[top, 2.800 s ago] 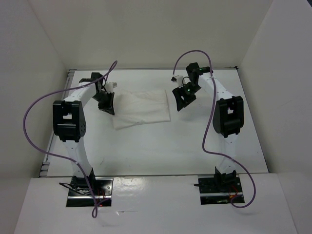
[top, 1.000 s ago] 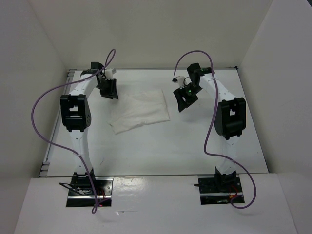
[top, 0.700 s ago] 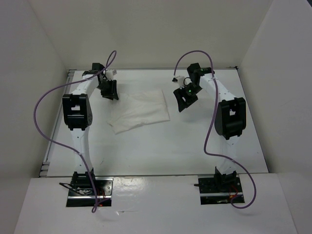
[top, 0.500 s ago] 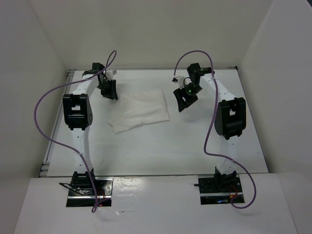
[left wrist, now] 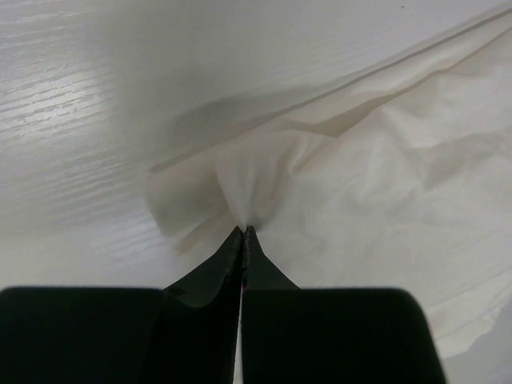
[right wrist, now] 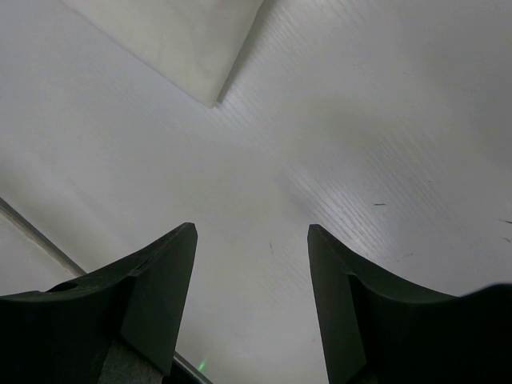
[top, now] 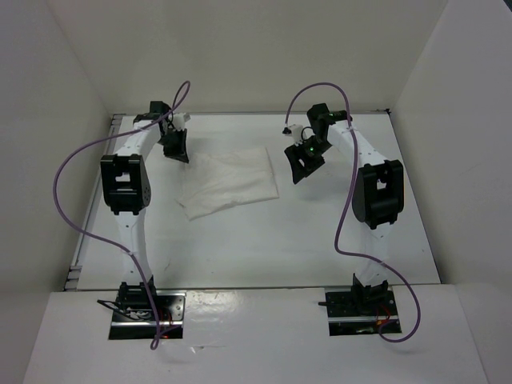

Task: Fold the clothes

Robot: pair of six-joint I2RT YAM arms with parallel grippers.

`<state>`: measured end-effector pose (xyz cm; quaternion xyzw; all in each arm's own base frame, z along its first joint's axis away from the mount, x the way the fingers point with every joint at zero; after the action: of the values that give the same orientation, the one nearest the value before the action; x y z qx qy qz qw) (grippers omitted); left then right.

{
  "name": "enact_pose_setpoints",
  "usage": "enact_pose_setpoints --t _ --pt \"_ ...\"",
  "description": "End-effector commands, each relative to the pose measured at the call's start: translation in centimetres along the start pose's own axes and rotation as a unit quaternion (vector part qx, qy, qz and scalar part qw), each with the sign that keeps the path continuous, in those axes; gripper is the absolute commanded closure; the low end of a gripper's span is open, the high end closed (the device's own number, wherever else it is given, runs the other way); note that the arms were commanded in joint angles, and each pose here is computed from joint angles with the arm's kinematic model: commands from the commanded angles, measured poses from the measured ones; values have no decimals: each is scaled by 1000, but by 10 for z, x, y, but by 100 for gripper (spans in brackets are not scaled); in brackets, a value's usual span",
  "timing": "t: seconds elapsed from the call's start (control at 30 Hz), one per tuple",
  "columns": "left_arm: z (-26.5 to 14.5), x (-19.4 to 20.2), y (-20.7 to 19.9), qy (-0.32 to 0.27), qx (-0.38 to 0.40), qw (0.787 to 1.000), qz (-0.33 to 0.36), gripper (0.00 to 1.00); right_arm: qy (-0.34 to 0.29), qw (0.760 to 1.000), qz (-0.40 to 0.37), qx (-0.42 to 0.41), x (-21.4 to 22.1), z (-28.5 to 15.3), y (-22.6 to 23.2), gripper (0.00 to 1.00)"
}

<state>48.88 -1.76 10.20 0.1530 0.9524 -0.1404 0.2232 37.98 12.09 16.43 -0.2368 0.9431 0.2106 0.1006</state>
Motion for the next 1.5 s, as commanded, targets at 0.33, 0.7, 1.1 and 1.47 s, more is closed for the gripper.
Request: enact_pose_setpoints --t 0.33,0.7,1.1,1.47 --pt "-53 9 11 -6 -51 999 -16 100 -30 999 -24 -9 -10 -16 12 34" --pt "-44 25 15 16 -51 998 -22 93 -26 999 -22 -15 -12 -13 12 34" --pt "-90 33 -3 0 -74 997 -15 23 -26 998 -53 -26 -21 -5 43 34" --pt "-96 114 -49 94 2 995 -23 24 -30 998 -50 -39 -53 36 57 34"
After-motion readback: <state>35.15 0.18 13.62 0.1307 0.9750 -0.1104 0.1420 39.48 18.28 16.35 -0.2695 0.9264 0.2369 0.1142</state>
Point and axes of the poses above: each gripper's point midway between its finger pads, its own z axis out along the fingers, its own y axis along the line the jaws close on, x = y × z, the point moved 7 cm from there along -z, back along the fingers, and after that the axes turned 12 degrees about z, right-handed, at the moved point
